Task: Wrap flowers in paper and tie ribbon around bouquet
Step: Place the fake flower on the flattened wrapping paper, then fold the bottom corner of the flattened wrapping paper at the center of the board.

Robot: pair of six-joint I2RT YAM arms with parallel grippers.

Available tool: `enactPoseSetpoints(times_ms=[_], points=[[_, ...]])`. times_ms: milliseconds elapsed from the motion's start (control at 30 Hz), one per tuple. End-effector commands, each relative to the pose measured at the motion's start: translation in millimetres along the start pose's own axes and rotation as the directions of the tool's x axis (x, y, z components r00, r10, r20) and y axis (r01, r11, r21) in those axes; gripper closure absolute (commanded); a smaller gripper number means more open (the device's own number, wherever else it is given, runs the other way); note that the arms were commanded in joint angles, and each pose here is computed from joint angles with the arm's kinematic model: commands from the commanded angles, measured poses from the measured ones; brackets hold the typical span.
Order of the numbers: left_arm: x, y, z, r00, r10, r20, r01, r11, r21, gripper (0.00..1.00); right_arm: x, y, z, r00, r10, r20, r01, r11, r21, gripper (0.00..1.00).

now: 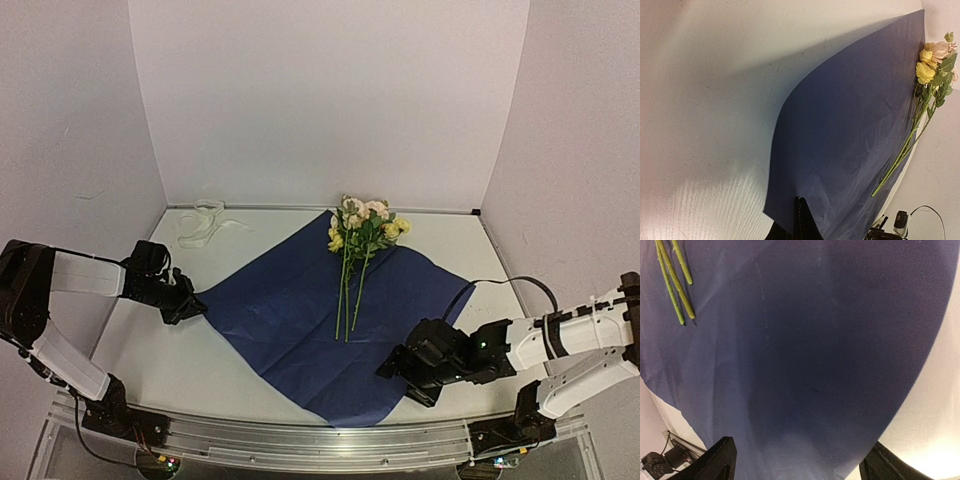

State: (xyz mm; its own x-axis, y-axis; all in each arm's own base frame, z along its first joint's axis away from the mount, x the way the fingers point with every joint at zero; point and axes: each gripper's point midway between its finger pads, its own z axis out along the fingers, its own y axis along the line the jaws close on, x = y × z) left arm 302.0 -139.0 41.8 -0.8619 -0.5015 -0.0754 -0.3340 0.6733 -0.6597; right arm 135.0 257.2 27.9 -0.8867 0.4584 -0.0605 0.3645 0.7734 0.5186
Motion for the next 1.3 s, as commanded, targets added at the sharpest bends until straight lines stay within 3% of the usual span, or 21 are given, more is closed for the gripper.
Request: enactPoseSetpoints(times_ms=[0,233,467,533,667,767,867,1267], points=[[-2.2,-7.9,-6.3,0.999,0.041,0.02,-0.042,0.999,0.035,0.99,-2.4,25.4,3.0,0.998,0.055,0.044,-0.05,0.993,-0.106,0.24],[-2.3,-8.6,-9.9,0.998,0.05,0.029,-0.051,0.998,0.033,0.98,-2.8,45.1,-6.3,0.998,0.031,0.061,-0.021,0.988,-0.155,0.6],[-6.2,-13.4,-10.5,0.998,0.056,0.036,-0.057,0.998,0.04,0.98,-5.0,61.4,-23.2,0.997,-0.004,0.082,0.018,0.985,-0.171,0.76],[-8.0,-15.4,-10.7,0.997,0.06,0.039,-0.061,0.997,0.041,0.98,-4.9,66.9,-28.5,0.996,-0.018,0.083,0.033,0.984,-0.176,0.72],[-9.5,-16.8,-9.3,0.997,0.064,0.035,-0.065,0.997,0.043,0.97,-1.2,74.1,-35.8,0.996,-0.04,0.074,0.053,0.981,-0.187,0.45],[-8.6,-16.2,-8.0,0.997,0.064,0.031,-0.065,0.997,0.046,0.97,4.3,74.1,-36.8,0.997,-0.05,0.064,0.061,0.98,-0.188,0.37],[-7.0,-14.5,-7.0,0.997,0.065,0.028,-0.066,0.997,0.047,0.97,11.8,74.2,-34.6,0.997,-0.055,0.048,0.063,0.981,-0.184,0.38],[-2.1,-9.8,-5.6,0.998,0.057,0.021,-0.058,0.997,0.05,0.97,48.3,74.5,-33.5,0.996,-0.085,0.011,0.086,0.978,-0.188,0.63]])
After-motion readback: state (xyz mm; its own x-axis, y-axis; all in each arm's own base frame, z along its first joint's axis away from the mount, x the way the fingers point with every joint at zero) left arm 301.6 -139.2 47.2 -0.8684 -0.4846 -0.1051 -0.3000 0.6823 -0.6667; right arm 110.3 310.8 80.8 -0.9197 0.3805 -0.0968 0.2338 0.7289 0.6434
